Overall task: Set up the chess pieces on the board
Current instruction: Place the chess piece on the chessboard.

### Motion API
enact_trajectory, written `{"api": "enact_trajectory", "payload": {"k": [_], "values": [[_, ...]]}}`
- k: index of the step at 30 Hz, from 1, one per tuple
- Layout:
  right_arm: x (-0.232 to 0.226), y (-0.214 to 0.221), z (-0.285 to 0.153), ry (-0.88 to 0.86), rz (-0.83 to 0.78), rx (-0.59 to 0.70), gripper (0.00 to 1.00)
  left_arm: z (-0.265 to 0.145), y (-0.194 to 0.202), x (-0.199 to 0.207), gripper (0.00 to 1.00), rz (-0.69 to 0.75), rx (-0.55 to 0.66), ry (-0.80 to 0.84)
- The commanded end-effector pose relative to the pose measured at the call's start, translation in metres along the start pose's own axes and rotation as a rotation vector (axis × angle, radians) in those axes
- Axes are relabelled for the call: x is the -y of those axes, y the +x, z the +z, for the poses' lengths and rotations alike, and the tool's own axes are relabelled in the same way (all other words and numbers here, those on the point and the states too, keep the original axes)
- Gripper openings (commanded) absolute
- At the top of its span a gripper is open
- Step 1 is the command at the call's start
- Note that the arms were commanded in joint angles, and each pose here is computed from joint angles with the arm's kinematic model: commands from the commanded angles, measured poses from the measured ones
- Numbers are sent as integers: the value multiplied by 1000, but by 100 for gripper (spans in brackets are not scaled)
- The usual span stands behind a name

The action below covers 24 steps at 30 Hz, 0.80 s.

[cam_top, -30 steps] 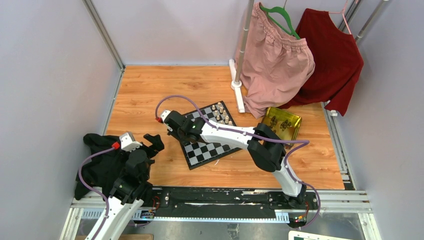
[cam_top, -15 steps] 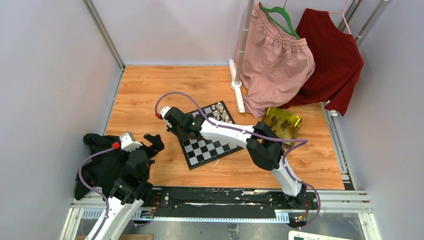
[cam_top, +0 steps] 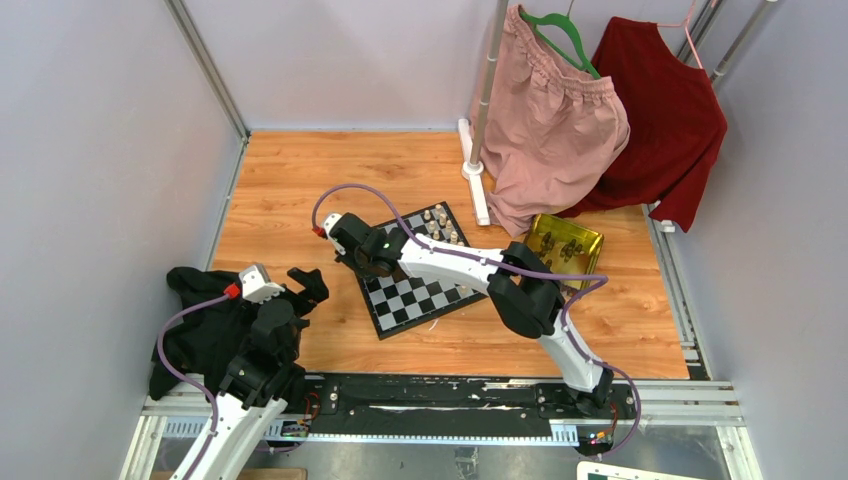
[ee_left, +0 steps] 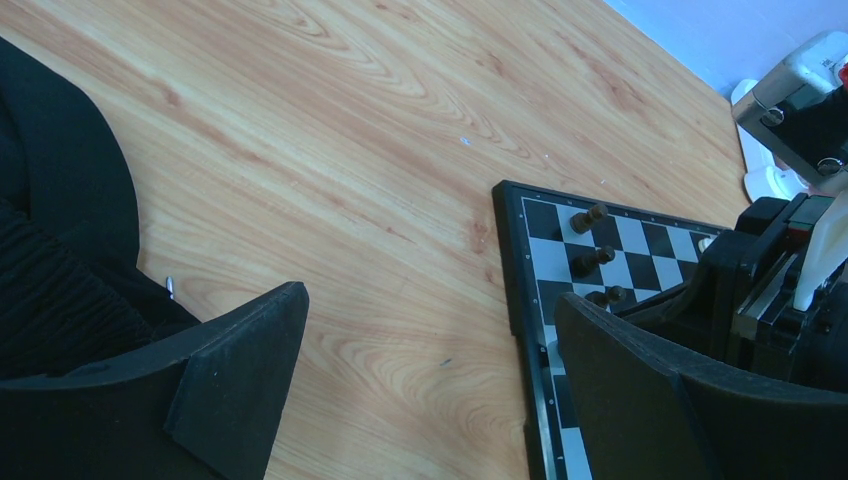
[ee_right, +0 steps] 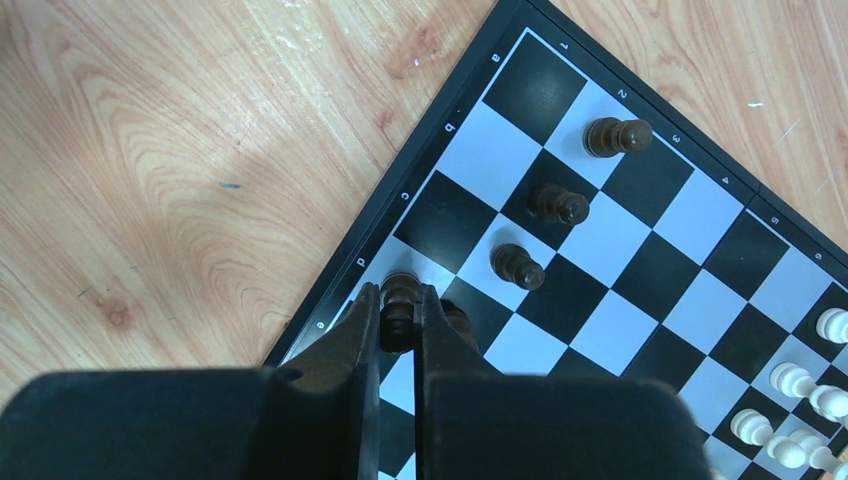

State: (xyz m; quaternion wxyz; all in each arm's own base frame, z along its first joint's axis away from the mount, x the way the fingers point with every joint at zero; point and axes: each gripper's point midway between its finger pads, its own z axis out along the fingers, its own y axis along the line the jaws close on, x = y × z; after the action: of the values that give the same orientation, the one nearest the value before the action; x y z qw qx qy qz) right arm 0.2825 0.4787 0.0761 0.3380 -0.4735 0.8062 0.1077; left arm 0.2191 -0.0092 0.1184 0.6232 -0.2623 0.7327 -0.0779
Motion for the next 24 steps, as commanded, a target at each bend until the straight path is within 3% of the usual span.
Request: {"api": "enact_trajectory", "payload": {"k": [1, 8, 18, 24], "values": [[6, -5, 4, -4, 7, 5, 0, -1, -4, 4, 100, -14, 30, 30], [6, -2, 4, -2, 12, 0, 2, -1, -4, 5, 100, -13, 29, 33], [8, -7, 0, 3, 8, 14, 22, 0, -4, 4, 100, -11, 29, 31], [10, -17, -7, 5, 0, 40, 26, -1, -4, 4, 100, -13, 30, 32]]}}
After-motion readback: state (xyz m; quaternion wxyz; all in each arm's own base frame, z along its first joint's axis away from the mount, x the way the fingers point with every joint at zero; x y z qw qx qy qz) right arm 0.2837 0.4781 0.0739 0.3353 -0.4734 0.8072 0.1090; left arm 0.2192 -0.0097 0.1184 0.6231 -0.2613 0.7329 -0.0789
